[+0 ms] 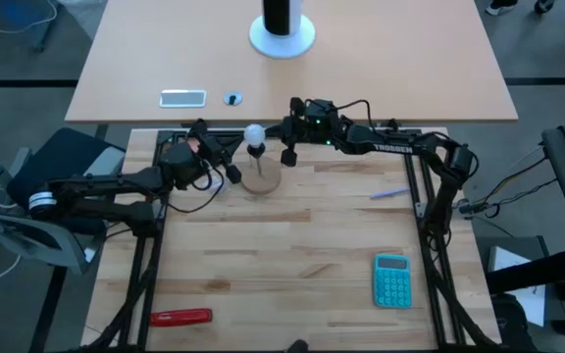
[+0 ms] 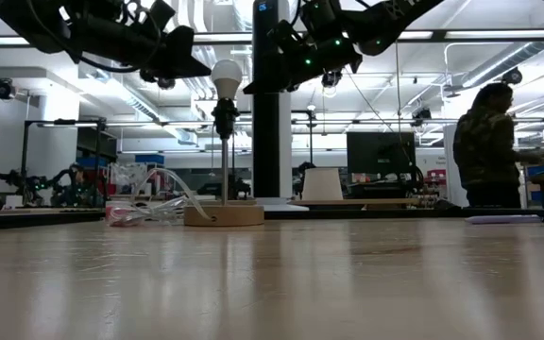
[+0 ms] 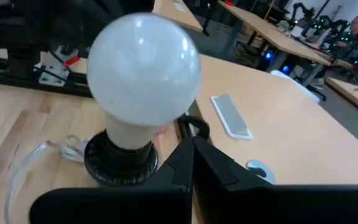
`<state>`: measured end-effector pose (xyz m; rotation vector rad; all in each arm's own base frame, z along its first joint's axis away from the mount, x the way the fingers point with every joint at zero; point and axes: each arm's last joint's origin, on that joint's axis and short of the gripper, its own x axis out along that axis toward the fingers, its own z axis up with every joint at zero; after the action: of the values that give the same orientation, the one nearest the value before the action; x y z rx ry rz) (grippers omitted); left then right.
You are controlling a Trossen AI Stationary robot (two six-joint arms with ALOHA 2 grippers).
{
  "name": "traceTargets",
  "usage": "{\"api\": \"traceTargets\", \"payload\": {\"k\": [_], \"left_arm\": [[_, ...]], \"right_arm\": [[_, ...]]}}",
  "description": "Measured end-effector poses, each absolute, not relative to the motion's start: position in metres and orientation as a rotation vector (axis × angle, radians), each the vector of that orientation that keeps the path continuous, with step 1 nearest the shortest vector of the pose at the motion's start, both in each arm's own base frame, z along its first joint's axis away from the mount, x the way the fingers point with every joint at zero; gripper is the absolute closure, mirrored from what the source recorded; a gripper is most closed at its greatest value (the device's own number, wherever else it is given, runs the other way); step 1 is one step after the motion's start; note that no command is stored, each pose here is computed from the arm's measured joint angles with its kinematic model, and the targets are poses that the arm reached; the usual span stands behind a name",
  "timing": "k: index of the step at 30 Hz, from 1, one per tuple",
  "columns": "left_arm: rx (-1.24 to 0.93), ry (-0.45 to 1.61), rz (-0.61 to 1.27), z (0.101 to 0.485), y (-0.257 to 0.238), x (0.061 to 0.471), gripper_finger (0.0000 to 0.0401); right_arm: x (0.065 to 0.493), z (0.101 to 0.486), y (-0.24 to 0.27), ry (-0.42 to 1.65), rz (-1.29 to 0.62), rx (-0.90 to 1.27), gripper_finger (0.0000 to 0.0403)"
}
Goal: Screw lightbulb
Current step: Insert the lightbulb into the wooden table lamp
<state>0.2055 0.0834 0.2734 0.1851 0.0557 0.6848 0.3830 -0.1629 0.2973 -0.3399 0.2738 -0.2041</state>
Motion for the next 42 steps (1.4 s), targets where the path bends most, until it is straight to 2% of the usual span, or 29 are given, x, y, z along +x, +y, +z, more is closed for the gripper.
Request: {"api": "traceTargets", "payload": {"k": [16,19,24,27,32,42], "left_arm": [[0.2,0.066,0.673,0.271,0.084,0.208,0.0401],[0.189,0.08,0.718,0.27,0.085,0.207,0.0401],[0.148,0.1,0.739,0.27,0.084,0.203,0.0401],[0.132,0.089,0.682,0.271,0.081,0.202,0.0401],[0.143,0.028,0.568,0.277,0.077,0.202,0.0401],[0.147,0.06,0.646,0.272,0.081,0.206,0.0401]], "right_arm": [[0.385,0.3,-0.155,0.263,-0.182,-0.364,0.0401],[0.385,0.3,-0.154,0.269,-0.182,-0.36,0.0401],[0.381,0.301,-0.156,0.316,-0.278,-0.341,0.0401],[0.38,0.303,-0.158,0.309,-0.292,-0.344,0.0401],[0.38,0.307,-0.154,0.283,-0.276,-0.361,0.0401],[0.382,0.307,-0.148,0.258,-0.164,-0.348,0.0401]]}}
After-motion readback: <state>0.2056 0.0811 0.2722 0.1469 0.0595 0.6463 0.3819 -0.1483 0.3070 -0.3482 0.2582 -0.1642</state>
